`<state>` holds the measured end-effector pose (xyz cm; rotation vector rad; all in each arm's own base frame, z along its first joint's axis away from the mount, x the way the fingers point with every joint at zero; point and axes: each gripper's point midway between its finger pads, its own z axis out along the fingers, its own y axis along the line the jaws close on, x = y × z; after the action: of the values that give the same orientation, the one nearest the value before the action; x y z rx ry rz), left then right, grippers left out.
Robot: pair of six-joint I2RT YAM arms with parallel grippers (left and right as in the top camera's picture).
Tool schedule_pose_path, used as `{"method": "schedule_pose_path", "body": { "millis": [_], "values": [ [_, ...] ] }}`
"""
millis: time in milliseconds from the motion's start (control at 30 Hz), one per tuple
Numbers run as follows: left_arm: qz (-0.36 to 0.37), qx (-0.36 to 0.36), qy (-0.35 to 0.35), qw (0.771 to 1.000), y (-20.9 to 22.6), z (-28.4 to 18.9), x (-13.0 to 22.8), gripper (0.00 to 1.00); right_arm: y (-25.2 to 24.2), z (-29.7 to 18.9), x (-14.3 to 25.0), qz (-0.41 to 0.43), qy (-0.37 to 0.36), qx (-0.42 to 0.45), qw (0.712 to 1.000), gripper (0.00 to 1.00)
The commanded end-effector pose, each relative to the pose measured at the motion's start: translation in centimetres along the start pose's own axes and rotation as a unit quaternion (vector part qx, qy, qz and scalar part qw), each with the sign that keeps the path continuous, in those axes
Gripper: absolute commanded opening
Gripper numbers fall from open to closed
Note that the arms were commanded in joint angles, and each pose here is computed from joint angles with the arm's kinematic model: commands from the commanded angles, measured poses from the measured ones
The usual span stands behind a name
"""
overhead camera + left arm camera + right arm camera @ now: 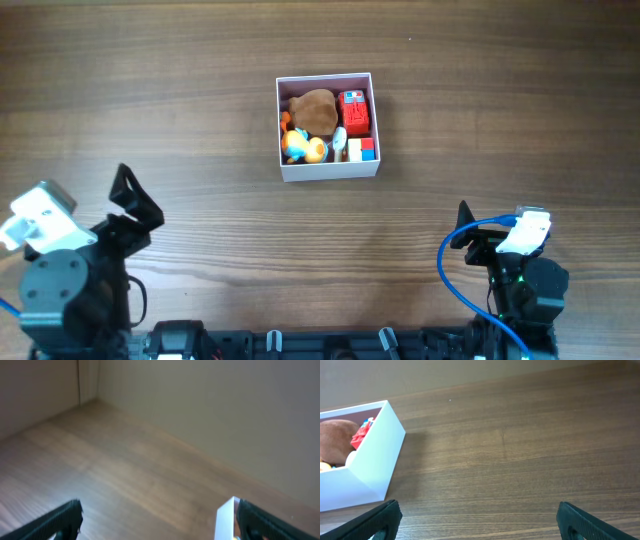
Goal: Pack container
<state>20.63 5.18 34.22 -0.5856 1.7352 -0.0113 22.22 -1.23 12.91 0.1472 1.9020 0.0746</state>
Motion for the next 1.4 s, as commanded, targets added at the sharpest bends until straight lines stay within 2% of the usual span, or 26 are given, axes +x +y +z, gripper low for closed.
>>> {"method": "schedule_pose_path", "body": {
  "millis": [0,200,567,1367],
  "values": [
    [-0.008,0.036,-0.001,0.999,0.6,2.0,5.3,1.00,0.3,0.0,-0.1,-0.002,-0.005,-0.009,1.000,1.00],
    [-0.018,0.073,-0.003,0.997,2.5,5.1,14.4,1.00,0.3,0.0,-0.1,-0.002,-0.005,-0.009,1.000,1.00],
    [-0.013,0.065,0.021,0.998,4.0,6.7,19.0,1.00,0.3,0.0,-0.1,-0.002,-0.004,-0.009,1.000,1.00],
    [-0.013,0.066,0.020,0.998,4.0,6.7,19.0,1.00,0.3,0.0,-0.1,-0.002,-0.005,-0.009,1.000,1.00]
  ]
}}
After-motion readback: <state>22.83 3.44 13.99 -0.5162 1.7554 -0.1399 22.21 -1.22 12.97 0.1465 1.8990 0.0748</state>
